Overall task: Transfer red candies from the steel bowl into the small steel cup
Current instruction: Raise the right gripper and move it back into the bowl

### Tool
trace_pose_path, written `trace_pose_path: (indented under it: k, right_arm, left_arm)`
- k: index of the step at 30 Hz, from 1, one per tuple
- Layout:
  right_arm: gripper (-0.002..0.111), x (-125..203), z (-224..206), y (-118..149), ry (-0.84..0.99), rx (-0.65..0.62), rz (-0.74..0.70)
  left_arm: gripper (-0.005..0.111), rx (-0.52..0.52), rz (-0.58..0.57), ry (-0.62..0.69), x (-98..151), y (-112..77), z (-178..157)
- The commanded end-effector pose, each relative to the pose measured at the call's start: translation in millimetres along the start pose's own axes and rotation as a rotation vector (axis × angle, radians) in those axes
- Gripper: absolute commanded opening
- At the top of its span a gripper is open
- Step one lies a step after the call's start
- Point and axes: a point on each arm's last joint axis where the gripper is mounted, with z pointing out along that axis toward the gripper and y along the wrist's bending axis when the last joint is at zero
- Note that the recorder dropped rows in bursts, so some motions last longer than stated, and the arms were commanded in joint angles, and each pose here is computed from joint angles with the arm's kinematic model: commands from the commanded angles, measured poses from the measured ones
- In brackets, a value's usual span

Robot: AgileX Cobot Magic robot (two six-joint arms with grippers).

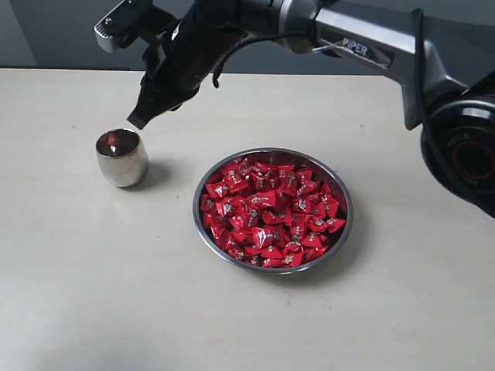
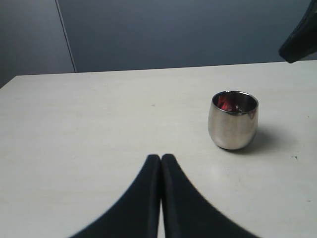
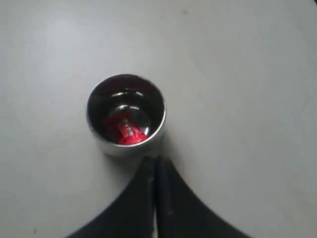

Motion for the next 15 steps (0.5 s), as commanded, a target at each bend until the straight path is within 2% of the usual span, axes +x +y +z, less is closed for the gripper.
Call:
trace_pose_path:
  k: [1,9,15]
  right_arm:
    - [-0.001,-1,-29,1,0.096,0.012,0.002]
    - [-0.001,15,-33,3,0.263,-0.004,0.021]
    - [-0.001,44,-20,-1,0.398,0.062,0.015]
  left_arm:
    - [0.000,0.000,-0.005,-0.002,1,-0.1,0]
    - [0.000,0.000,-0.005,-0.002,1,-0.1,0]
    - [0.000,0.000,-0.005,-0.002,1,-0.1,0]
